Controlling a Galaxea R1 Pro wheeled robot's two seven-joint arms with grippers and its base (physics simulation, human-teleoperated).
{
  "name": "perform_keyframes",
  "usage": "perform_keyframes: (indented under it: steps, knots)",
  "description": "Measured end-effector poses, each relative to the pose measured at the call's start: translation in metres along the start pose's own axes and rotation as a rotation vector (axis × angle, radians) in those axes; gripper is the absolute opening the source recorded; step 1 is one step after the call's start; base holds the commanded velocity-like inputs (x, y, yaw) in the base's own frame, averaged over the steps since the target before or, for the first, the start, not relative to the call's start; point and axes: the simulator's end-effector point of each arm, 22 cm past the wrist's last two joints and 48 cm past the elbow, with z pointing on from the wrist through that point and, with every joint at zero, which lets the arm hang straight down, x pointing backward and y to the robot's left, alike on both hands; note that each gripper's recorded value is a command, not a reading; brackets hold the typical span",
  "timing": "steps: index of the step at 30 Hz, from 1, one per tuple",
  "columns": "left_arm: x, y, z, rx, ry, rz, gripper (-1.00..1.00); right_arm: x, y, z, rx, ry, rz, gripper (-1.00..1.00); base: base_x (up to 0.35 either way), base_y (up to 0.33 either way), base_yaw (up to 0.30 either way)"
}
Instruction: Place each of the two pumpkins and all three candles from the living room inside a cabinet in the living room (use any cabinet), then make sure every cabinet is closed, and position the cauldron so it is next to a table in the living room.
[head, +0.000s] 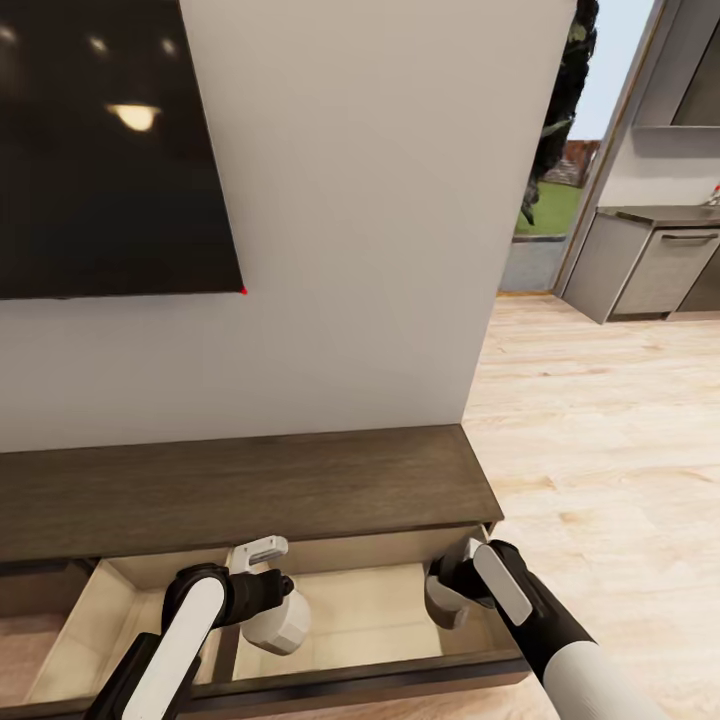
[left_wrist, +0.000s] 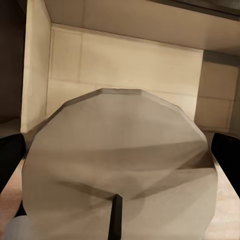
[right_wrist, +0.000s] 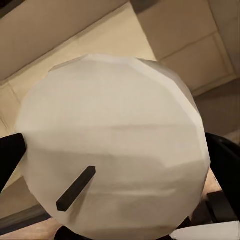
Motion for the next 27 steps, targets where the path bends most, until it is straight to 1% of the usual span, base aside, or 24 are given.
perform_keyframes:
  steps: [2, 5, 7, 8, 10, 11, 13, 15, 18, 20, 23, 24, 27]
  knots:
    - [0.0, 0.0, 0.0, -0.001, -0.001, 0.001, -1.0, 0.001, 0.001, 0.0, 0.008, -0.002, -0.018, -1.0, 0.019, 0.003, 0.0]
    - [-0.001, 0.0, 0.0, -0.003, -0.005, -0.001, -1.0, 0.006, 0.003, 0.002, 0.037, -0.01, -0.089, -1.0, 0.007, 0.001, 0.0]
    - [-0.01, -0.006, -0.001, 0.004, -0.023, -0.01, -1.0, 0.008, 0.006, 0.002, 0.052, -0.013, -0.125, -1.0, 0.002, 0.0, 0.0]
    - [-0.021, -0.01, -0.001, 0.005, -0.037, -0.013, -1.0, 0.013, 0.013, 0.002, 0.052, -0.01, -0.137, -1.0, 0.0, 0.0, 0.0]
    - [-0.029, -0.013, 0.0, 0.004, -0.039, -0.011, -1.0, 0.019, 0.024, 0.002, 0.049, -0.007, -0.152, -1.0, 0.0, 0.0, 0.0]
    - [-0.028, -0.013, 0.003, 0.001, -0.03, -0.012, -1.0, 0.021, 0.03, 0.002, 0.047, -0.007, -0.161, -1.0, 0.0, 0.0, 0.0]
    - [-0.025, -0.011, 0.011, -0.013, -0.009, -0.012, -1.0, 0.025, 0.041, 0.001, 0.053, -0.016, -0.202, -1.0, 0.0, 0.0, 0.0]
    - [-0.023, -0.011, 0.014, -0.018, 0.001, -0.014, -1.0, 0.026, 0.049, 0.0, 0.055, -0.026, -0.233, -1.0, 0.0, 0.0, 0.0]
    - [-0.018, -0.007, 0.021, -0.03, 0.022, -0.019, -1.0, 0.028, 0.073, -0.004, 0.033, -0.036, -0.258, -1.0, 0.0, 0.0, 0.0]
    - [-0.01, -0.001, 0.031, -0.049, 0.037, -0.041, -1.0, 0.032, 0.089, -0.006, 0.013, -0.035, -0.265, -1.0, 0.0, 0.0, 0.0]
    - [0.0, 0.007, 0.045, -0.079, 0.044, -0.077, -1.0, 0.035, 0.103, -0.009, -0.008, -0.035, -0.273, -1.0, 0.0, 0.0, 0.0]
    - [0.0, 0.007, 0.049, -0.09, 0.037, -0.081, -1.0, 0.034, 0.107, -0.01, -0.014, -0.037, -0.276, -1.0, 0.0, 0.0, 0.0]
    - [-0.003, 0.007, 0.053, -0.118, 0.014, -0.05, -1.0, 0.029, 0.117, -0.014, -0.03, -0.048, -0.28, -1.0, 0.0, 0.0, 0.0]
